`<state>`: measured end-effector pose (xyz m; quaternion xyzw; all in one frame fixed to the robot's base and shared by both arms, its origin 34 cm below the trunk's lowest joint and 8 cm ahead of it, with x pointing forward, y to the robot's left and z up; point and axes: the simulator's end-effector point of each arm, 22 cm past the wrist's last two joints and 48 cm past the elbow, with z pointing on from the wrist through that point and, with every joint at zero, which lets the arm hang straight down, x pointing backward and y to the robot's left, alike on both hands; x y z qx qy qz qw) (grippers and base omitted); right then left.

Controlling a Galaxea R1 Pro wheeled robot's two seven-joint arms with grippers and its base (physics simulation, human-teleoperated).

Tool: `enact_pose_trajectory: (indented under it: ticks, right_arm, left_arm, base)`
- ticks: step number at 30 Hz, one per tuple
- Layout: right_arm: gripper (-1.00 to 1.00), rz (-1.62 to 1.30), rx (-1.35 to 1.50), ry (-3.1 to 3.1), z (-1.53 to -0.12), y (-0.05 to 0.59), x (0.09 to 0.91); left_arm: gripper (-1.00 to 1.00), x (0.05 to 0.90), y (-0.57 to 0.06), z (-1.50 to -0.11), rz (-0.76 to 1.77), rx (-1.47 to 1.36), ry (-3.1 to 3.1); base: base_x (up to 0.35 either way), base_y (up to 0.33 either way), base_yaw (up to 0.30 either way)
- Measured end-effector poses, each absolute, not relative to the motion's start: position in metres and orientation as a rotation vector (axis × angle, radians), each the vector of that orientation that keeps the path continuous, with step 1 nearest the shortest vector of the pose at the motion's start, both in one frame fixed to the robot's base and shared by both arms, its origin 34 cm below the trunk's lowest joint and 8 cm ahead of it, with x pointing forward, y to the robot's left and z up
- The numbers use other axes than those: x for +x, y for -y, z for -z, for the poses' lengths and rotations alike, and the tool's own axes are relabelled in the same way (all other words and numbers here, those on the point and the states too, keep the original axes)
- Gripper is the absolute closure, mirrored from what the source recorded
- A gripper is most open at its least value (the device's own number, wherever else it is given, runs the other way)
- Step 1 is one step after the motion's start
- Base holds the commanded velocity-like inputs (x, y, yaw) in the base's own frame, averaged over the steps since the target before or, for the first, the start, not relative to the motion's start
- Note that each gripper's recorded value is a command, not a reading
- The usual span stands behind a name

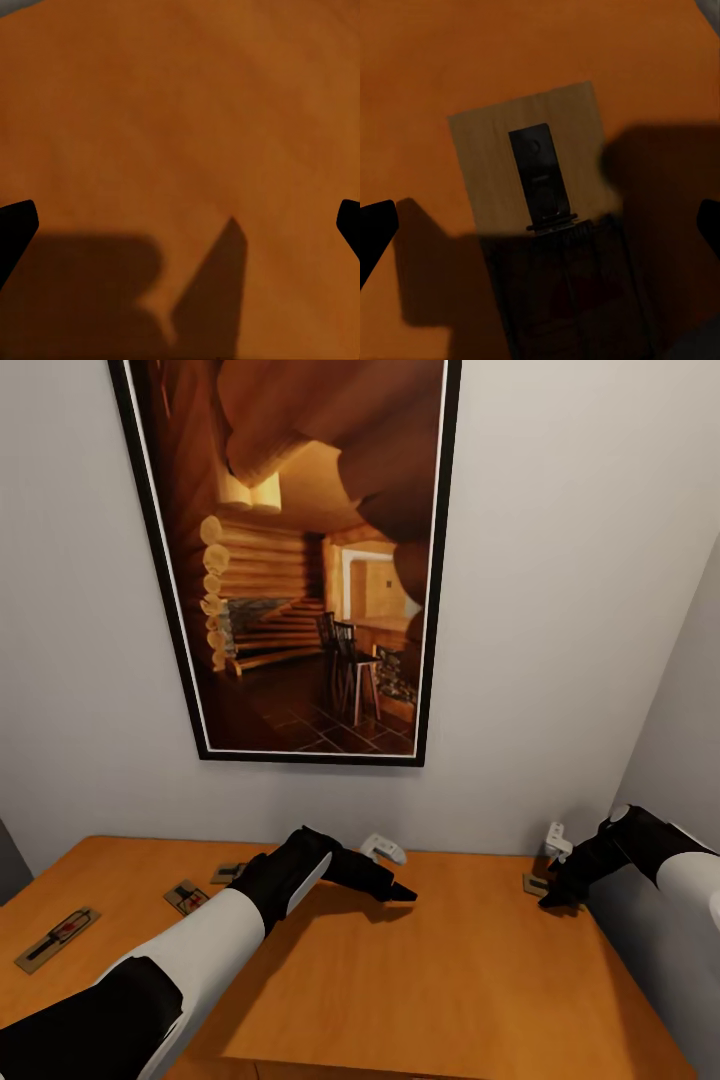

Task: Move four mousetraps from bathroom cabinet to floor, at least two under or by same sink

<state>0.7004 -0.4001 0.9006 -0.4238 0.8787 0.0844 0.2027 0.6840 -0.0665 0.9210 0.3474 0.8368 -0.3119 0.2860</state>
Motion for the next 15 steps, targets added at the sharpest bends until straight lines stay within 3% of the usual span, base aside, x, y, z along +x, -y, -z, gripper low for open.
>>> enact_pose_trajectory:
  ticks: [15]
  right_arm:
    - [-1.0, -0.235, -1.181, -2.455, -0.8962, 0.4004, 0.7006]
  left_arm:
    - [-1.0, 0.6841, 0.0662, -0.9161, 0.834, 0.928, -2.239]
  base:
    - [0.0, 0.0, 0.0]
